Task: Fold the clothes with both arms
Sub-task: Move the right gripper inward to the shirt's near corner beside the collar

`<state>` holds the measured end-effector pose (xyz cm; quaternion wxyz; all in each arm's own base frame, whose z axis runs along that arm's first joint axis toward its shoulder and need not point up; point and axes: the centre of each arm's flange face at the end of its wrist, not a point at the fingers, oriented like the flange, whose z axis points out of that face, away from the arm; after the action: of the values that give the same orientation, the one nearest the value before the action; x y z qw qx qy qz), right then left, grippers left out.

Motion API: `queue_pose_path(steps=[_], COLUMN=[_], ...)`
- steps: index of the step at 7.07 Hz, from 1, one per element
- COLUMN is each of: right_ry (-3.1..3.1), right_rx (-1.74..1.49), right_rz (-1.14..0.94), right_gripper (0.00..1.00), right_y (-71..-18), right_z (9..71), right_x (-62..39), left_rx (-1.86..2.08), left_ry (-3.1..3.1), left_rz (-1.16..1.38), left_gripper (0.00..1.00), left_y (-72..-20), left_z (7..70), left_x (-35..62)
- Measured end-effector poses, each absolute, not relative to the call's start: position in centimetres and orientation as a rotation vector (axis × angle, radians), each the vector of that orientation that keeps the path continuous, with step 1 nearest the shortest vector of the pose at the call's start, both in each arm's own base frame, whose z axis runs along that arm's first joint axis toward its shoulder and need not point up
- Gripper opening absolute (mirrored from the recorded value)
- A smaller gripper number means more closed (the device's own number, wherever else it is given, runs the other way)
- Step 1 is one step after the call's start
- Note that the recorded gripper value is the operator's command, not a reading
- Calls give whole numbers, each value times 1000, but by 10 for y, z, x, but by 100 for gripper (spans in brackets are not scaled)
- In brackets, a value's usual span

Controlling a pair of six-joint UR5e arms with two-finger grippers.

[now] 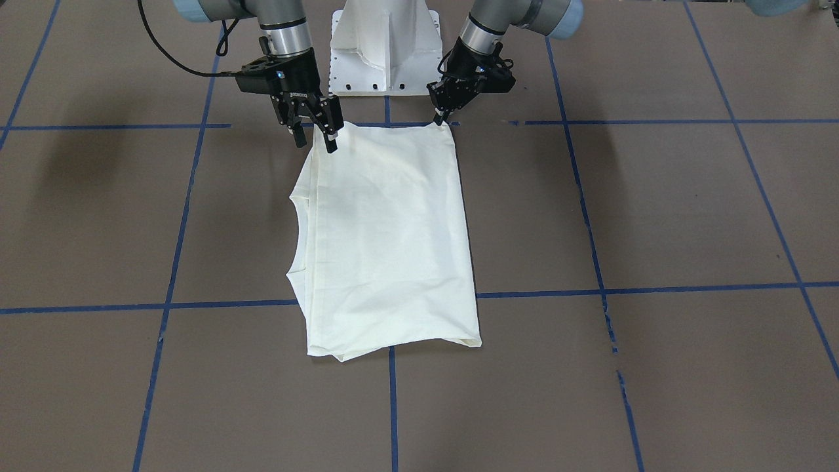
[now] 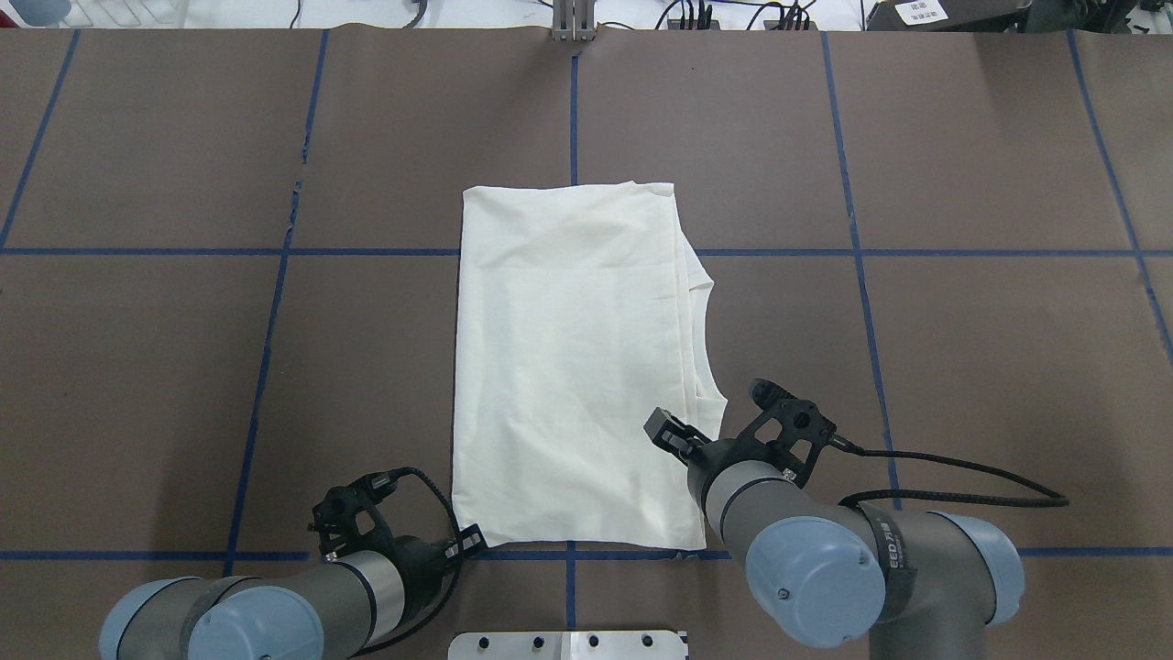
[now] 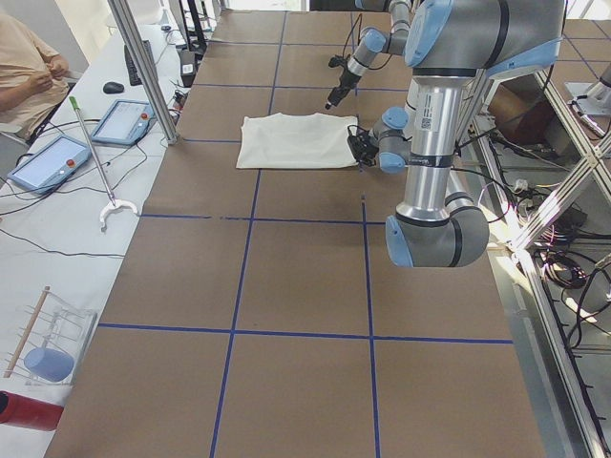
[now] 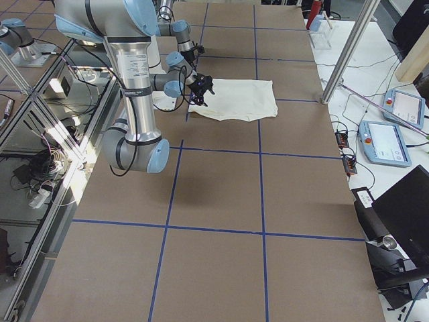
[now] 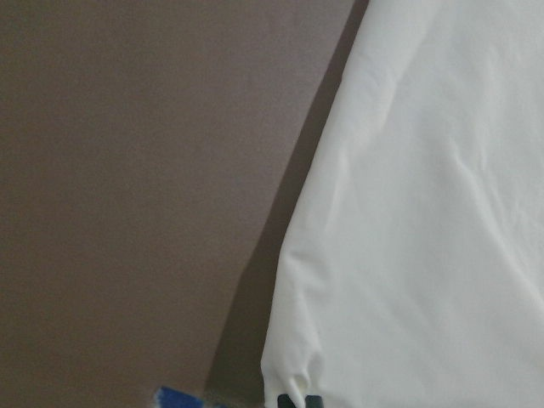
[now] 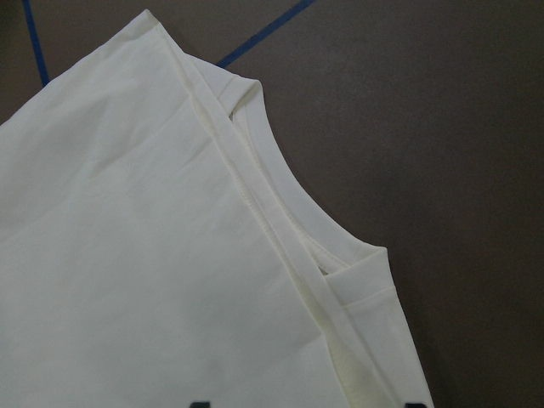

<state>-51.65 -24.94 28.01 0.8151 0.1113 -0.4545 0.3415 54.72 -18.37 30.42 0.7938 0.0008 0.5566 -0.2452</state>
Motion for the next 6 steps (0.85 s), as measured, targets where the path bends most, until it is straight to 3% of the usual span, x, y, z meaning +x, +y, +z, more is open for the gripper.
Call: queue_pose_path(steps=[6], right_ry=[-863], right_rx=[232], right_rz=[660], right_gripper=[80], right_y=[-215], right_z=[310], right_x=[-549], left_rx=[2], left_ry=[1197], left_rz=[-527], left_gripper=[0], left_y=[-184], left_z=[304], left_x=[547])
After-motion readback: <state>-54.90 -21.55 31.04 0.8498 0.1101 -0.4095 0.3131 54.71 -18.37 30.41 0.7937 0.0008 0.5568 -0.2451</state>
